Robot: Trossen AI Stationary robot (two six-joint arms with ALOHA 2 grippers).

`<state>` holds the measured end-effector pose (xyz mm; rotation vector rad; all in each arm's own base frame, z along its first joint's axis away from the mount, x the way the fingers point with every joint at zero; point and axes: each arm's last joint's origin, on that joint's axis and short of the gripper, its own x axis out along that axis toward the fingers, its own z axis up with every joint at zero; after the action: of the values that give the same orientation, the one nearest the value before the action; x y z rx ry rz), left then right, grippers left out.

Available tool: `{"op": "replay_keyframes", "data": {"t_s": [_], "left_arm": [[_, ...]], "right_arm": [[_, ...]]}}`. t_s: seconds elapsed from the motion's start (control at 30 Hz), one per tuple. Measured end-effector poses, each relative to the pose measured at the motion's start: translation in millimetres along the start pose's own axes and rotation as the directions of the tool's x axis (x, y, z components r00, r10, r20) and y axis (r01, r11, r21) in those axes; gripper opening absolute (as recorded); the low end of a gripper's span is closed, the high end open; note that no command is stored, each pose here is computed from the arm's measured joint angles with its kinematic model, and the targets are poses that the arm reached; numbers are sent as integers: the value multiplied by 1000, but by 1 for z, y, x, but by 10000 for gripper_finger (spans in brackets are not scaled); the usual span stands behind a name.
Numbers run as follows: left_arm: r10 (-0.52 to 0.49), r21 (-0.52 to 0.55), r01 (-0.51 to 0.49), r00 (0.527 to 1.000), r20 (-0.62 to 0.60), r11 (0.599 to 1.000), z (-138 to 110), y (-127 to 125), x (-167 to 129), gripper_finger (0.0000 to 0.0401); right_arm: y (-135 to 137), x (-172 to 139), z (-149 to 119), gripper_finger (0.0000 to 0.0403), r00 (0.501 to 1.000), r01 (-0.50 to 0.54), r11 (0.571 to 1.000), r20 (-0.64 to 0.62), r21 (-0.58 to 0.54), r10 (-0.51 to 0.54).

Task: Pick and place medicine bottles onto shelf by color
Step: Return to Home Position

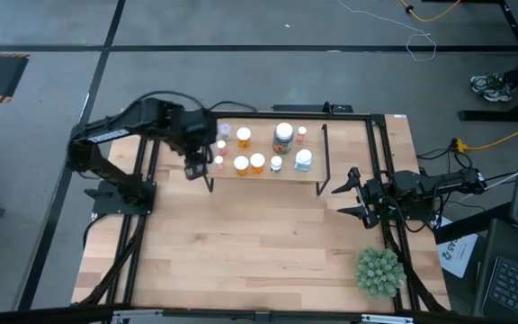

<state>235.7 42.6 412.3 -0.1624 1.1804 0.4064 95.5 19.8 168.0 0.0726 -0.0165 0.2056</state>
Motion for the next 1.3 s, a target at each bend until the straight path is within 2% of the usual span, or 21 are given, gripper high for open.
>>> {"op": "replay_keyframes", "data": {"t_s": [0.07,0.2,0.33,0.43,0.5,0.57,0.63,0.7,0.73,0.8,0.93,1.0,1.07,1.13,1.3], "left_arm": [[-15,16,15,999,38,1000,-11,-5,-5,185],[-96,86,79,971,218,993,-37,-17,-15,185],[-176,122,136,889,423,983,-70,-18,-15,185],[-252,135,214,776,577,967,-94,-14,-9,185],[-287,150,250,723,628,957,-108,-13,6,185],[-319,166,292,628,710,942,-118,-13,18,185],[-332,177,311,567,754,934,-131,-12,35,185],[-344,197,331,479,808,923,-139,-12,46,185],[-344,199,334,460,819,921,-144,-12,53,185],[-340,195,334,460,820,922,-154,-12,70,185],[-306,173,335,401,863,926,-168,-9,87,185],[-303,181,337,359,883,924,-174,-8,90,185],[-303,183,341,342,890,922,-181,-6,97,185],[-310,195,356,303,901,914,-187,-6,102,185],[-308,199,374,260,915,906,-201,-5,120,185]], "right_arm": [[0,0,0,282,1000,0,1000,0,0,0],[0,0,0,282,1000,0,1000,2,0,0],[0,0,0,282,1000,0,1000,2,0,0],[0,0,0,282,1000,-1,1000,4,0,1],[0,0,0,282,1000,0,1000,0,0,0],[0,0,0,282,1000,-1,1000,3,0,1],[0,0,0,282,1000,0,1000,2,0,0],[0,0,0,282,1000,0,1000,3,0,0],[0,0,0,282,1000,0,1000,3,0,0],[0,0,0,282,1000,0,1000,4,0,0],[0,0,0,282,1000,0,1000,3,0,0],[0,0,0,282,1000,0,1000,3,0,0],[0,0,0,282,1000,0,1000,3,0,0],[0,0,0,282,1000,0,1000,3,0,0],[0,0,0,282,1000,0,1000,3,0,0]]}}
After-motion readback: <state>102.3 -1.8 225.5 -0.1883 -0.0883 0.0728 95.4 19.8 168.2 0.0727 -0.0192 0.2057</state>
